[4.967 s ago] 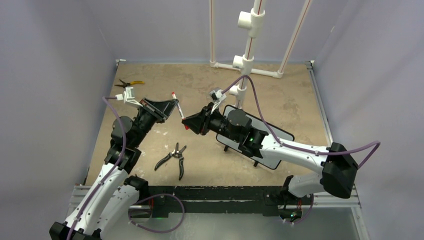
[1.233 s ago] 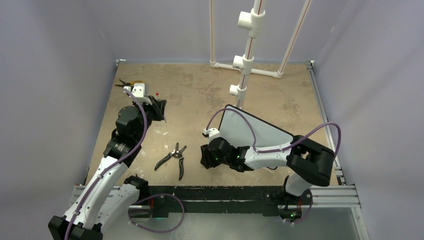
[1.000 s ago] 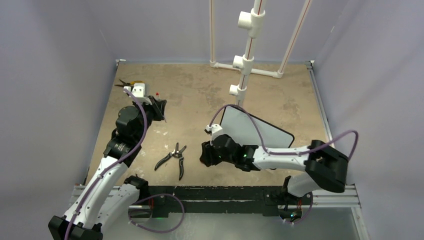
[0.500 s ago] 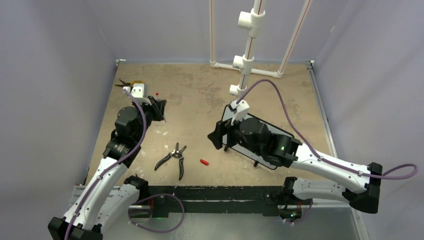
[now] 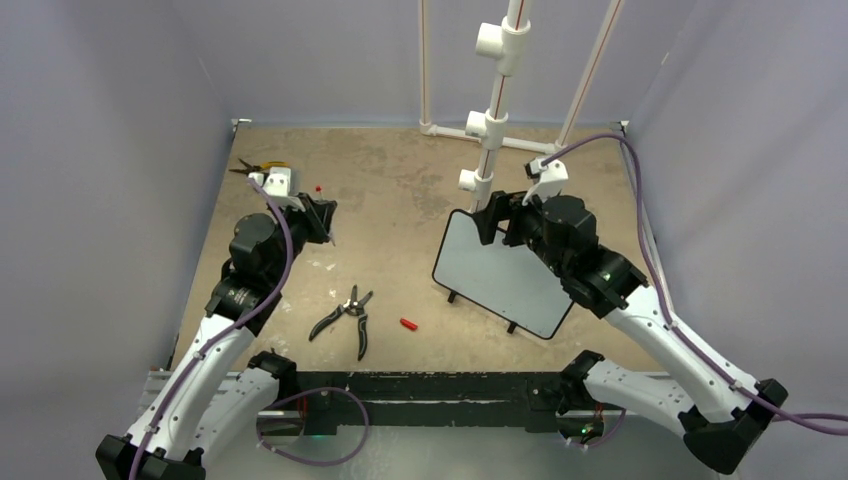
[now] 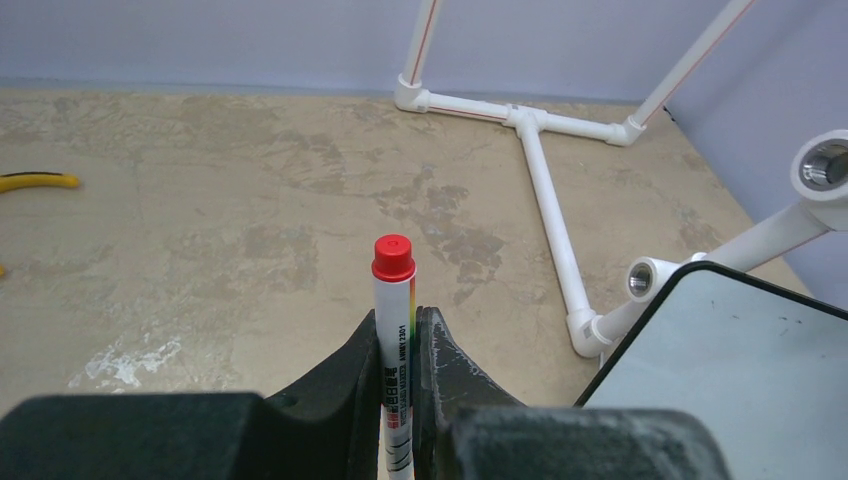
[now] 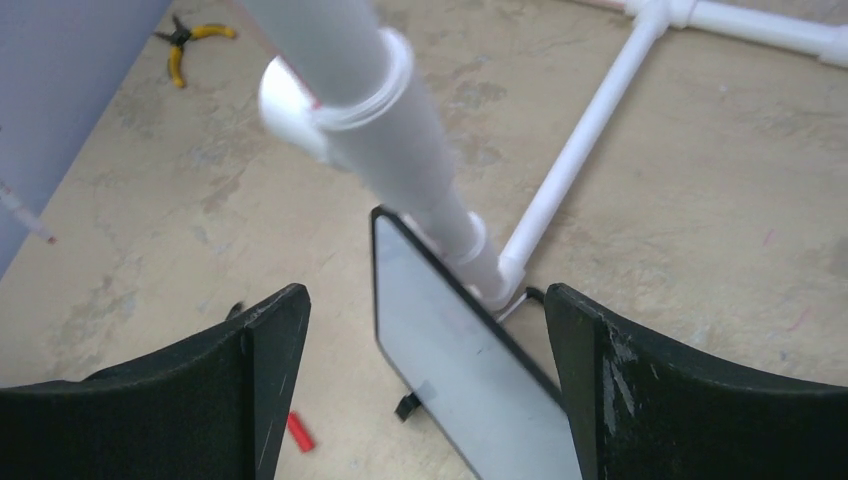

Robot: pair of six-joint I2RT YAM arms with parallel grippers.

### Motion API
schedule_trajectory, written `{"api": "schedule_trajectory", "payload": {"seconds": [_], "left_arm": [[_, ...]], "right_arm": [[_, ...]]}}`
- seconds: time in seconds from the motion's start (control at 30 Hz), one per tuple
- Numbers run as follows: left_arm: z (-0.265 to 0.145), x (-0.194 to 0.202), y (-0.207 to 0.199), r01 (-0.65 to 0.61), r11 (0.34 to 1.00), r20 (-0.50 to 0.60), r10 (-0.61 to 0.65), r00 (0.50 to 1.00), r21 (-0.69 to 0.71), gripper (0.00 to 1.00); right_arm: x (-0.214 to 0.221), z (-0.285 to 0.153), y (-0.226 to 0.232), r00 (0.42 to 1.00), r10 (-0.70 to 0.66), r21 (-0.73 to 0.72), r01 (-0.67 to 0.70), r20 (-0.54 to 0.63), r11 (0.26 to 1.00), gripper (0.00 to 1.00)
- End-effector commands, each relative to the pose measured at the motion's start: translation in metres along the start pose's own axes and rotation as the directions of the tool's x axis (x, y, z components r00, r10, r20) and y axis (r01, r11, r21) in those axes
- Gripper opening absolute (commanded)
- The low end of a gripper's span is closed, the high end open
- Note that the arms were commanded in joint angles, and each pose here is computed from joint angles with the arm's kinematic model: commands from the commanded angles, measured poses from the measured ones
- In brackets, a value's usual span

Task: Write a sentence on the whiteboard
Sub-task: Pass from the left arm to the right

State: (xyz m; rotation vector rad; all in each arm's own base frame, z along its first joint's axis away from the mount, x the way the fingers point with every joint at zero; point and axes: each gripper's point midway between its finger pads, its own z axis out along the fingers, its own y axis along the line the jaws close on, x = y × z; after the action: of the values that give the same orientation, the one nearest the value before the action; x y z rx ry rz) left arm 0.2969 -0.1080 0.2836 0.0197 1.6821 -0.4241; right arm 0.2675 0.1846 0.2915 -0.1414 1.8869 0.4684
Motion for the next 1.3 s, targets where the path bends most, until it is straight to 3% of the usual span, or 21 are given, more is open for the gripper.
{"api": "schedule_trajectory", "payload": {"seconds": [0.0,0.13,0.37,0.8,0.93,1.07,1.2,1.27], "left_arm": [[0.001,-0.004,-0.017,-0.030,0.994,0.019,0.028,0.999,0.108,0.00],[0.002,-0.003,-0.040,-0.043,0.971,0.018,0.040,0.999,0.236,0.00],[-0.004,0.005,-0.077,-0.024,0.894,-0.005,0.029,1.000,0.447,0.00],[-0.017,0.012,-0.126,0.117,0.792,-0.010,-0.139,0.990,0.600,0.00],[-0.022,0.017,-0.150,0.124,0.760,0.022,-0.179,0.984,0.637,0.00],[-0.027,0.017,-0.173,0.136,0.738,0.040,-0.215,0.976,0.661,0.00],[-0.020,0.011,-0.183,0.189,0.754,0.055,-0.286,0.957,0.629,0.00],[-0.017,0.005,-0.187,0.243,0.745,0.058,-0.353,0.934,0.622,0.00]], "right_arm": [[-0.018,0.012,-0.014,0.997,-0.036,-0.013,0.037,0.072,0.999,0.90],[-0.016,0.024,-0.025,0.997,-0.046,-0.061,0.050,0.063,0.997,0.94],[0.009,0.036,-0.033,0.997,-0.055,-0.156,0.047,-0.049,0.987,0.94],[0.051,0.048,-0.043,0.979,-0.045,-0.146,0.016,-0.199,0.989,0.72],[0.050,0.047,-0.047,0.980,-0.030,-0.112,0.008,-0.197,0.994,0.75],[0.033,0.036,-0.048,0.992,-0.027,-0.094,0.015,-0.127,0.995,0.91],[-0.015,0.013,-0.048,0.998,-0.028,-0.057,0.031,0.058,0.998,0.94],[-0.032,-0.003,-0.032,0.990,-0.037,-0.135,0.055,0.134,0.989,0.94]]}}
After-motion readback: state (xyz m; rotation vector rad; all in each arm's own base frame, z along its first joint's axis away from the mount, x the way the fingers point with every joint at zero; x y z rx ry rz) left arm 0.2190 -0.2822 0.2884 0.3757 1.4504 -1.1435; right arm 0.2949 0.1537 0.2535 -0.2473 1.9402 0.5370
